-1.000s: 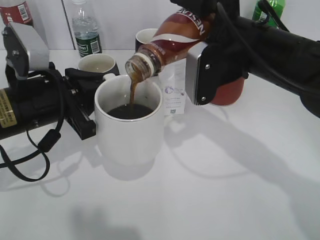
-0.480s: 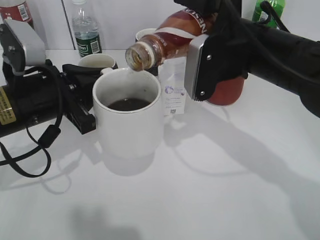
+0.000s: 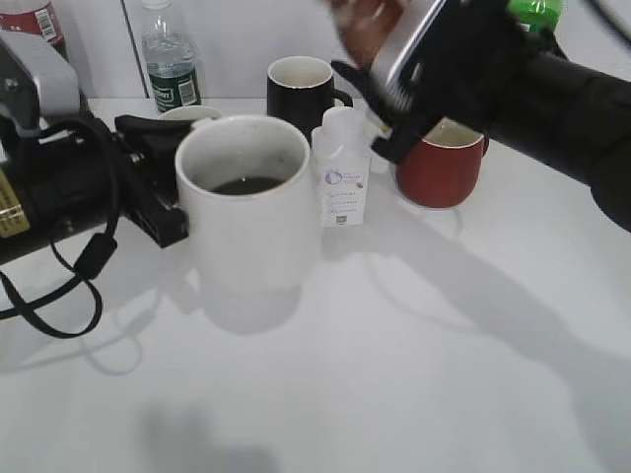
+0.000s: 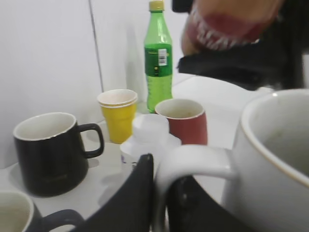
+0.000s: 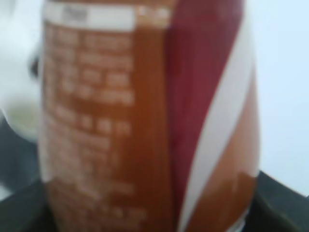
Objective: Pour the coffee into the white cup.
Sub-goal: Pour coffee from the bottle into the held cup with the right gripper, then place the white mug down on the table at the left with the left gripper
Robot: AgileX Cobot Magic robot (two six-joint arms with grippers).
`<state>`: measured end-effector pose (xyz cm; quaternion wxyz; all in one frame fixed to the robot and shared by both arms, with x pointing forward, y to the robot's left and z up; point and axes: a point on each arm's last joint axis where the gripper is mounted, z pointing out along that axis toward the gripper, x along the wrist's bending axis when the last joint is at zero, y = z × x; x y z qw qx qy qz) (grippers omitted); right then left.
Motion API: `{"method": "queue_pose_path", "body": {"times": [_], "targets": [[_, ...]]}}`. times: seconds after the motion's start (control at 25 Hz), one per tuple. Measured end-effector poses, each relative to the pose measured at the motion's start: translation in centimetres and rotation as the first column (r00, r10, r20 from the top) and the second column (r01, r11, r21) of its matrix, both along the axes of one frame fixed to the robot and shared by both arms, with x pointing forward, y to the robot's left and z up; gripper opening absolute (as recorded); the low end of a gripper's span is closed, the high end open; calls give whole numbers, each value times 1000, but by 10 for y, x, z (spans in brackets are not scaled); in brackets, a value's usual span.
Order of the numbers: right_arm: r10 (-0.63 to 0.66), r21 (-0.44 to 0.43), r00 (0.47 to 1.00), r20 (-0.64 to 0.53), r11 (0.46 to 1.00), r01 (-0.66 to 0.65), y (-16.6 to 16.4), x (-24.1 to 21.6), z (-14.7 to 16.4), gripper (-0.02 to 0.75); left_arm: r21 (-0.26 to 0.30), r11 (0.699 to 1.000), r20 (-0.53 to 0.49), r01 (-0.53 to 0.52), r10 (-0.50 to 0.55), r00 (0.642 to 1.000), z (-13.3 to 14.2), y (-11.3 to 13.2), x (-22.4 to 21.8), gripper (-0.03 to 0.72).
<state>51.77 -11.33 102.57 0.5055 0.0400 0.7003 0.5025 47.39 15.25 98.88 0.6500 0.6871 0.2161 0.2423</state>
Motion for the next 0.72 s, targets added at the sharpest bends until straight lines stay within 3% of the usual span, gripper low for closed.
{"method": "queue_pose_path", "body": {"times": [0.08, 0.16, 0.28, 0.48, 0.72], "targets": [[9, 186, 987, -163, 982, 22, -1, 1, 0, 527, -16, 999, -5, -29, 29, 1000, 1, 2, 2, 54], [39, 315, 960, -276, 948, 52, -1, 1, 0, 527, -20, 998, 5, -54, 54, 999, 2, 3, 4, 54], [86, 433, 921, -380, 896, 95, -1, 1, 0, 527, -23, 996, 18, -91, 91, 996, 3, 6, 7, 54], [135, 520, 879, -457, 842, 141, -1, 1, 0, 527, -44, 976, 24, -211, 213, 977, 4, 23, 17, 54], [143, 532, 872, -469, 834, 150, -1, 1, 0, 527, -98, 932, 52, -348, 354, 934, 10, 57, 32, 54]]}}
